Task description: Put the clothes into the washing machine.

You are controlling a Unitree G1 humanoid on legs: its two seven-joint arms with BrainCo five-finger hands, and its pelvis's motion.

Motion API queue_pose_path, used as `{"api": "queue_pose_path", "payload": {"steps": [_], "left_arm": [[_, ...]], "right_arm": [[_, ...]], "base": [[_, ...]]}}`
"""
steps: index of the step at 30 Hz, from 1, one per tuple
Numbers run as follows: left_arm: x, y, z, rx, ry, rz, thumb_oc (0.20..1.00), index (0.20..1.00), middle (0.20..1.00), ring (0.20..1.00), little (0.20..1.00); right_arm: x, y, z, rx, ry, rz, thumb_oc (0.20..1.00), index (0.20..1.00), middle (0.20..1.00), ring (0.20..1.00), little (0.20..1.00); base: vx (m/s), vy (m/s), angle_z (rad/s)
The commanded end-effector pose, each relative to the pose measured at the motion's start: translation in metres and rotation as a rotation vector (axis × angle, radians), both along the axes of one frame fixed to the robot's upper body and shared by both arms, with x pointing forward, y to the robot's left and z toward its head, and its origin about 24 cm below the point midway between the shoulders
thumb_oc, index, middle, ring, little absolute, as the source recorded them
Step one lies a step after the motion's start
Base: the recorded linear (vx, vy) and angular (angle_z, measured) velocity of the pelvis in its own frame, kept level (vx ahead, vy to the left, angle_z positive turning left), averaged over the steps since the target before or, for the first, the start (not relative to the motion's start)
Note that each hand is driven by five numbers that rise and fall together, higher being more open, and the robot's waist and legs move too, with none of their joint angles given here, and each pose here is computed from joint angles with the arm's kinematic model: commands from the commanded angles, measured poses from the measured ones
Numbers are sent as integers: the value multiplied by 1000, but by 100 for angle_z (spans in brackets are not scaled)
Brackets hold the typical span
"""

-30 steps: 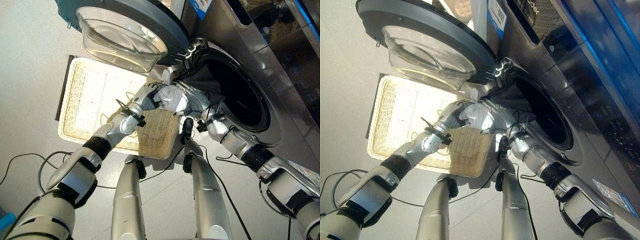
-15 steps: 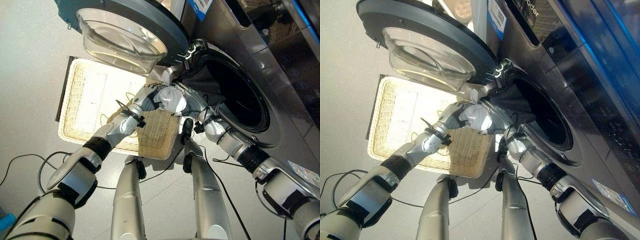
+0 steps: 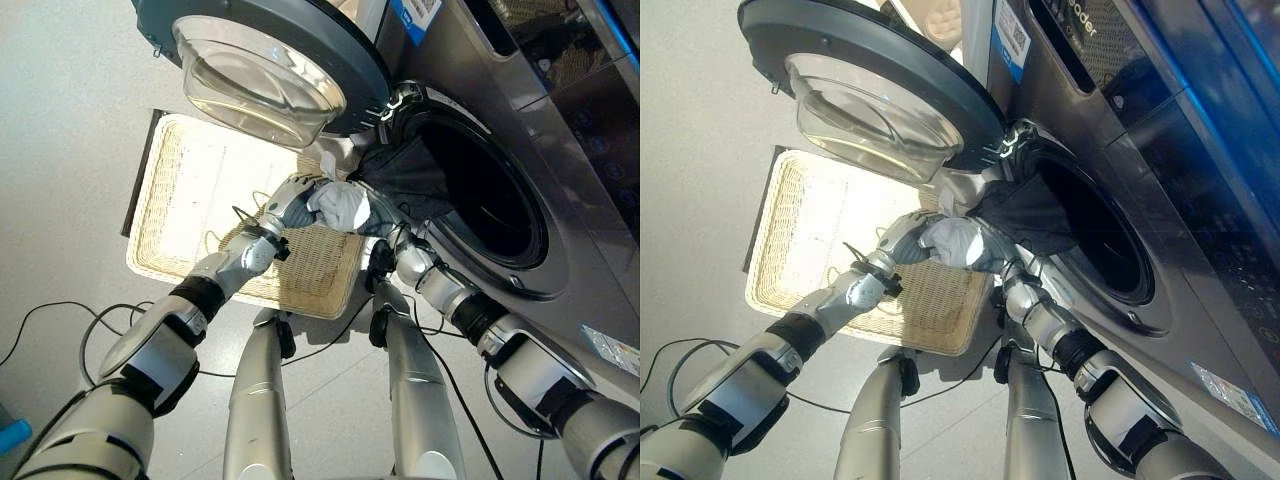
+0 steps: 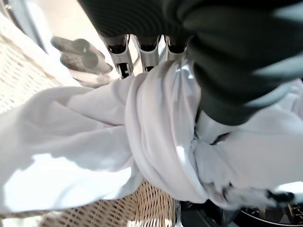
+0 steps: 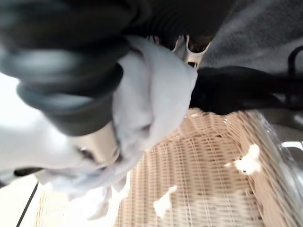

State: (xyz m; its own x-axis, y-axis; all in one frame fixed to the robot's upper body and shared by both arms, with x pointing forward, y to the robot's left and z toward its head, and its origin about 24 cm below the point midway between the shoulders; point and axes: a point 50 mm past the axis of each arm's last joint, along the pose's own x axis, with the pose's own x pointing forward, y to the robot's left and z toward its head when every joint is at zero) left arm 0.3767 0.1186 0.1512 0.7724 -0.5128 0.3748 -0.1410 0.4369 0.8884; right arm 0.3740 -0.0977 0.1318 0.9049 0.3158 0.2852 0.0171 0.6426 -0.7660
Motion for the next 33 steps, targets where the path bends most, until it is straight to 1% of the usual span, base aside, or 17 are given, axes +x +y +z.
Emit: {"api": "queue_pose_path", "payload": {"steps": [1, 12, 21, 22, 23, 24, 25, 30, 33], "left_arm": [[-17, -44, 32, -157, -140, -243, 200, 200, 200, 200, 200], [-20, -47, 32, -159, -151, -259, 200, 200, 200, 200, 200], [-17, -44, 28, -147, -125, -218, 200, 200, 200, 200, 200], [-16, -44, 27, -144, -118, -213, 495, 495, 495, 495, 495], [-16, -44, 27, -142, -114, -211, 627, 627, 627, 627, 627], [-15, -43, 26, -129, -112, -197, 1000, 1000, 1000, 1000, 1000], [-15, -43, 26, -129, -112, -197, 1000, 1000, 1000, 1000, 1000], [-14, -40, 21, -115, -110, -173, 1000, 1000, 1000, 1000, 1000], [-13, -40, 21, -128, -117, -159, 1000, 1000, 1000, 1000, 1000]], "right_arm": [[-3, 8, 17, 37, -60, 54, 200, 200, 200, 200, 200], [0, 4, 19, 104, -72, 10, 200, 200, 200, 200, 200], [-3, 5, 25, 200, -90, 20, 200, 200, 200, 200, 200], [-3, 5, 25, 213, -94, 23, 200, 200, 200, 200, 200], [-4, 5, 26, 222, -96, 26, 200, 200, 200, 200, 200], [-5, 6, 27, 262, -98, 35, 200, 200, 200, 200, 200], [-5, 6, 27, 262, -98, 35, 200, 200, 200, 200, 200], [-6, 4, 26, 431, -59, 49, 200, 200, 200, 200, 200], [-6, 3, 23, 475, -40, 44, 200, 200, 200, 200, 200]], "base": [[0, 0, 0], [0, 0, 0], [0, 0, 0], [0, 0, 0], [0, 0, 0], [0, 0, 0], [0, 0, 0], [0, 0, 0], [0, 0, 0]]}}
